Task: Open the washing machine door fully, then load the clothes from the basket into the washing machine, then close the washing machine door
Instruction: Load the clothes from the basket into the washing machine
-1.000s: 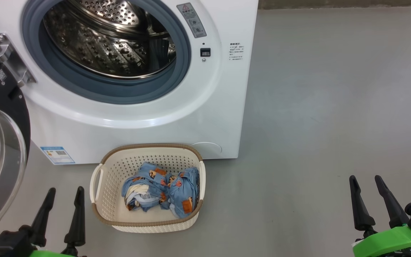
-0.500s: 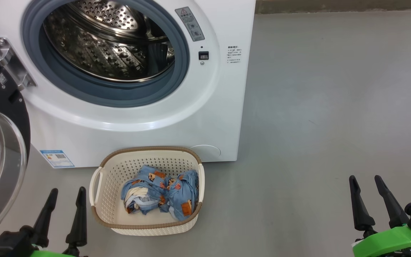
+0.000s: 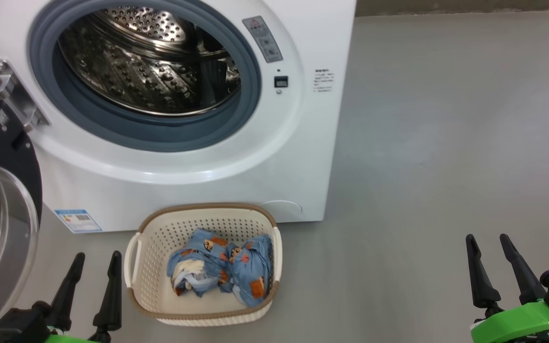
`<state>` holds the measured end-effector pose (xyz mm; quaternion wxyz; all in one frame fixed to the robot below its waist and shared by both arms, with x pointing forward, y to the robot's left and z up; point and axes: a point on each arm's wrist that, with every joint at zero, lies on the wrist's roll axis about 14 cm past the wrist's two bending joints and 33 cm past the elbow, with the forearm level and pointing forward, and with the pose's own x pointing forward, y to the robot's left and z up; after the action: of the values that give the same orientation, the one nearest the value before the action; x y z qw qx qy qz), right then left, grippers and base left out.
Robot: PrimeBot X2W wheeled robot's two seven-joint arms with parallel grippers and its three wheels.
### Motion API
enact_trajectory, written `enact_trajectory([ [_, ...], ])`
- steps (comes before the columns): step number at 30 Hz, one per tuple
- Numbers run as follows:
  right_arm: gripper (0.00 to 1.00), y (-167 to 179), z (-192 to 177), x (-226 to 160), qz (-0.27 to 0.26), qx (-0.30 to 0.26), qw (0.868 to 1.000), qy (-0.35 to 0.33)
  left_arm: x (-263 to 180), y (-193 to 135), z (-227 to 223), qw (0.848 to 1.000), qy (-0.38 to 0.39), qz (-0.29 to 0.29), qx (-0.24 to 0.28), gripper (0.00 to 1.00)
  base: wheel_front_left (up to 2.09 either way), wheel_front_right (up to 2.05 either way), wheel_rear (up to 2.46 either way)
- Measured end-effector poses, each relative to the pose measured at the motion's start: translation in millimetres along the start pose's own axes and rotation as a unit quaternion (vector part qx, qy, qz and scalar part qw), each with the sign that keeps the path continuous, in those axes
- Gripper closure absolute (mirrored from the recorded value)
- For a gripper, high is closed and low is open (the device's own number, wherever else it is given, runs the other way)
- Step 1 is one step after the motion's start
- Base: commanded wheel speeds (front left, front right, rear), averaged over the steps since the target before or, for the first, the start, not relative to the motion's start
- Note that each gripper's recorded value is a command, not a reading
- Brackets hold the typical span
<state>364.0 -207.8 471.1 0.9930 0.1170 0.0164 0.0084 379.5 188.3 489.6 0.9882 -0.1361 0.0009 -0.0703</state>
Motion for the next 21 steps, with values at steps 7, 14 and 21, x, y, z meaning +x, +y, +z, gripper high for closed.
enact_trajectory([
  [7,0.0,-0.5,-1.9,0.6,-0.001,0.001,1.0,0.003,1.4,-1.5,-3.5,1.0,0.005,-0.003,-0.001,0.0,0.76,-1.71,0.95],
  [14,0.0,0.2,-4.2,2.1,-0.001,0.002,1.0,0.006,1.8,-0.6,-6.0,1.0,0.009,-0.001,-0.001,0.0,0.45,-0.57,0.12],
  [21,0.0,0.7,-7.3,3.7,-0.001,0.003,1.0,0.01,1.8,-0.5,-10.2,1.0,0.013,0.003,-0.006,0.0,0.0,0.0,0.0],
])
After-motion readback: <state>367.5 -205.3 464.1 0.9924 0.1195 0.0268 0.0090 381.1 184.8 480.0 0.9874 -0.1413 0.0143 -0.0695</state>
